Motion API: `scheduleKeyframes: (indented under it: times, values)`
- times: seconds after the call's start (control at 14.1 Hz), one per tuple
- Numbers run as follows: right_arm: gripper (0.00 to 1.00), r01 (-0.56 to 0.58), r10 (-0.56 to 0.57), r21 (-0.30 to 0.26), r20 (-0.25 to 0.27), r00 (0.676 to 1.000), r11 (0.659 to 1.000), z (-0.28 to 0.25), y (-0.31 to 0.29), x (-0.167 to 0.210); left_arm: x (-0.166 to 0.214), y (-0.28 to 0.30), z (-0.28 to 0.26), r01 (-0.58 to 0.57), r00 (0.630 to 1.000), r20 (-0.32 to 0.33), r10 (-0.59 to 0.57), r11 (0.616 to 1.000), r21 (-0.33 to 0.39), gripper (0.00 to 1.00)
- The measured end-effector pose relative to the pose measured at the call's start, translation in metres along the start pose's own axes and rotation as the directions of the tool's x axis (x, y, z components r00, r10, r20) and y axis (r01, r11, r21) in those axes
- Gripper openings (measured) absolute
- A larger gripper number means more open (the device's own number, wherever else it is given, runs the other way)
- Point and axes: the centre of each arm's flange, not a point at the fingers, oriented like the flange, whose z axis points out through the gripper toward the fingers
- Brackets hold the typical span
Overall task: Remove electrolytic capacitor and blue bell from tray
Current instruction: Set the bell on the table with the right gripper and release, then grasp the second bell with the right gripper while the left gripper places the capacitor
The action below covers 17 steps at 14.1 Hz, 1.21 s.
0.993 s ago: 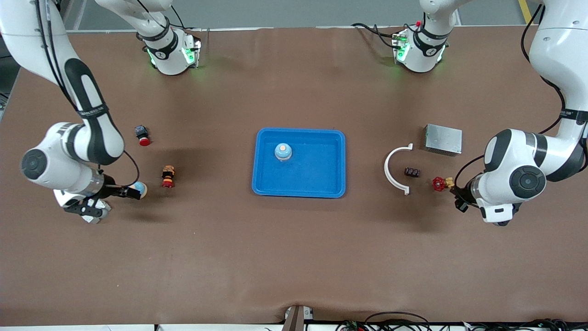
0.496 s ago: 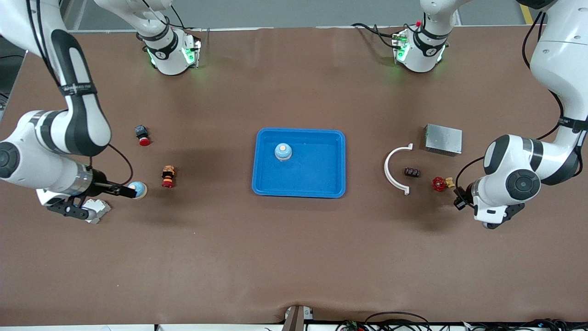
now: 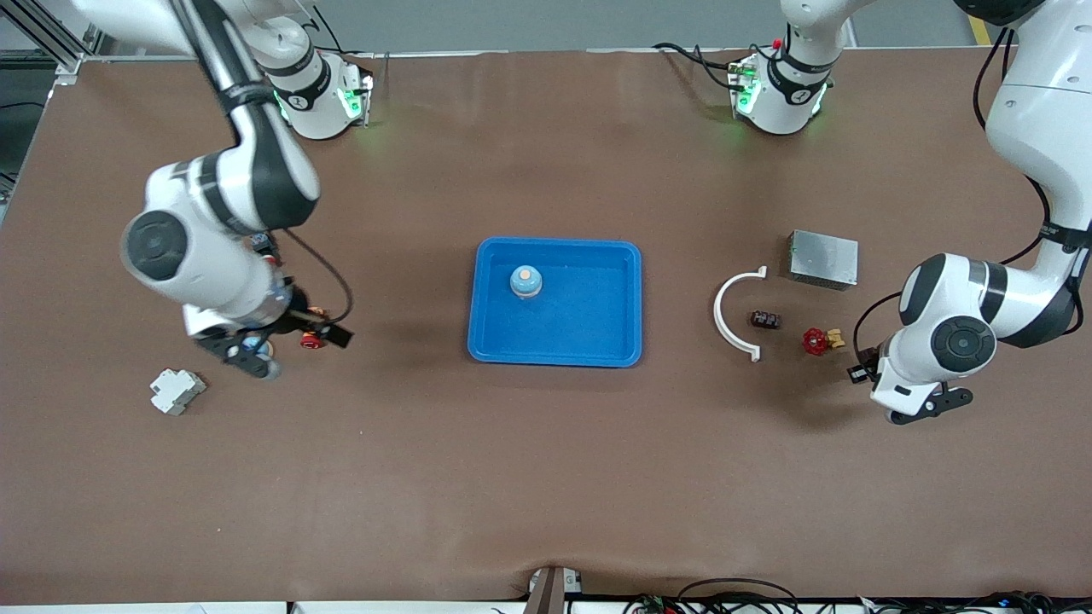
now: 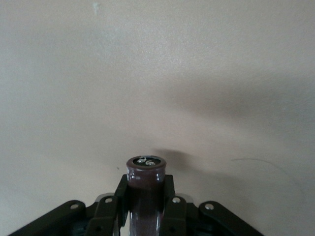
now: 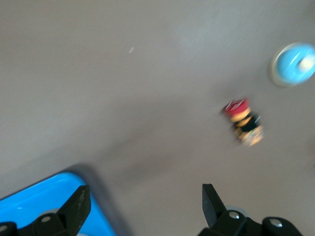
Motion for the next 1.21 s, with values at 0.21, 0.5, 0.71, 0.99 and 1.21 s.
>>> scheduleKeyframes:
  times: [0.21, 0.5, 0.71, 0.99, 1.21]
  values:
    - [1.0, -0.056, 0.056, 0.011, -0.011, 0.998, 0.998, 0.006, -0.039, -0.046, -0.001, 0.003, 0.014, -0.031, 0.999, 0.005, 0.031, 0.999, 0.011, 0.3]
    - [1.0, -0.114, 0.115, 0.051, -0.034, 0.993, 0.992, 0.022, -0.076, -0.094, -0.001, 0.005, 0.017, -0.032, 0.999, 0.009, 0.032, 0.999, 0.008, 0.3]
    - [1.0, -0.134, 0.137, 0.072, -0.043, 0.99, 0.988, 0.049, -0.094, -0.124, 0.0, 0.005, 0.016, -0.029, 1.0, 0.007, 0.029, 1.0, 0.008, 0.35]
    - [1.0, -0.163, 0.166, 0.065, -0.037, 0.985, 0.984, 0.088, -0.117, -0.162, 0.004, 0.004, 0.01, -0.024, 1.0, -0.005, 0.024, 1.0, 0.004, 0.78]
    - [1.0, -0.175, 0.177, 0.059, -0.035, 0.984, 0.983, 0.117, -0.128, -0.184, 0.01, 0.004, -0.007, -0.019, 0.999, -0.035, 0.018, 1.0, -0.002, 1.0]
